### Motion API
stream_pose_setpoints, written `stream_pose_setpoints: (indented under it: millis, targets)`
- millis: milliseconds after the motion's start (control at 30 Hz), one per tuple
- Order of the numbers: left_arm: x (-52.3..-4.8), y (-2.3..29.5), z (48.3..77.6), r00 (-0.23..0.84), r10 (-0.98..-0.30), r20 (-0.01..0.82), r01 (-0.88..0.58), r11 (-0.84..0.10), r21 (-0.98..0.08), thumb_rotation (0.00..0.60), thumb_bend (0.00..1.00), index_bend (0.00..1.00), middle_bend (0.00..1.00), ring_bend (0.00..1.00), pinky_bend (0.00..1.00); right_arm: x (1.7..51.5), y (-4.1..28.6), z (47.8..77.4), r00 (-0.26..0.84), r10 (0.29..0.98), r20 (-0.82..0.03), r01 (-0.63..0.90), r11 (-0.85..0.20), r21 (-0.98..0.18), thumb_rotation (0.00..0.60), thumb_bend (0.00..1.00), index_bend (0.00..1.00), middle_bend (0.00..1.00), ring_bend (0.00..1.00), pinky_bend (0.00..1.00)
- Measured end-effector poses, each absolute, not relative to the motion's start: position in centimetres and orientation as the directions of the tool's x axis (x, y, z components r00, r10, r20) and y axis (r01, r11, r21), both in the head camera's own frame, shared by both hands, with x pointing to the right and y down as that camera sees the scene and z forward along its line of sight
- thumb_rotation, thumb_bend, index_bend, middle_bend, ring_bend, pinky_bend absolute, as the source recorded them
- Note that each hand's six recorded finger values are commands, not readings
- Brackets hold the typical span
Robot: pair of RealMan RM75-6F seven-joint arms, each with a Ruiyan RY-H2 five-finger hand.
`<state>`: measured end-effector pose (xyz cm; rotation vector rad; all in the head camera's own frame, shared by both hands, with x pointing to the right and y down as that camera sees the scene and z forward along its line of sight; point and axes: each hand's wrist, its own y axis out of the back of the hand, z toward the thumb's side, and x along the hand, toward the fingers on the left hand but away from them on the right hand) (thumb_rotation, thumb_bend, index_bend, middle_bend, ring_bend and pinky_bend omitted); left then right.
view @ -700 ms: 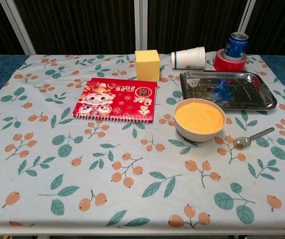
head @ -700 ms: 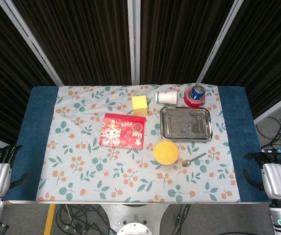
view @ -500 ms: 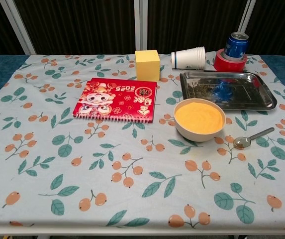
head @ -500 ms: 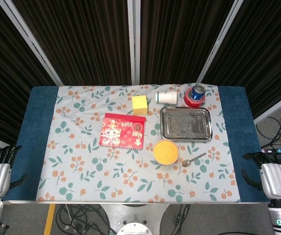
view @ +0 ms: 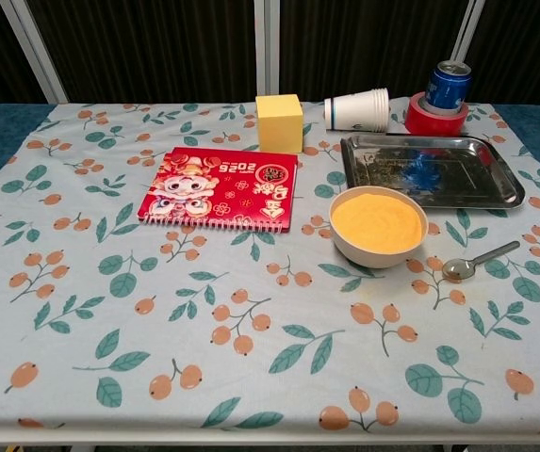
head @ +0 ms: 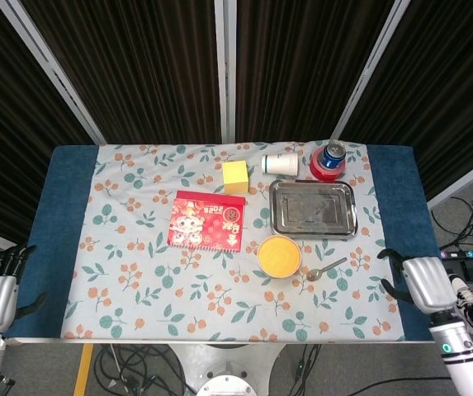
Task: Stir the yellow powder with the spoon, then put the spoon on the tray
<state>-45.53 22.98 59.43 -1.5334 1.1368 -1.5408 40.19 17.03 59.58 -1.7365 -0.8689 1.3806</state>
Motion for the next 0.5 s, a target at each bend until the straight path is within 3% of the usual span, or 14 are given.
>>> stream_pose_setpoints:
  millis: [267, 500]
  targets:
    - [-45.6, 23.1, 59.6, -0.093, -0.906, 0.413, -0.114, -0.403, -0.908, 0.6, 0.22, 0.19, 0.18, 0.12, 0.12, 37.5, 14.9, 65.9, 0.271, 0.732, -0.625, -0.143, -0.612, -0.778, 0.6, 0.19, 0.43, 0.93, 0.91, 1.0]
    - [-45.6, 23.1, 59.8, -0.099, -0.898, 0.428, -0.111, -0.417, -0.902, 0.6, 0.22, 0.19, 0.18, 0.12, 0.12, 35.8, 14.7, 70.6, 0.277, 0.665, -0.693, -0.207, -0.663, -0.719, 0.6, 0.23, 0.43, 0.93, 0.91, 1.0]
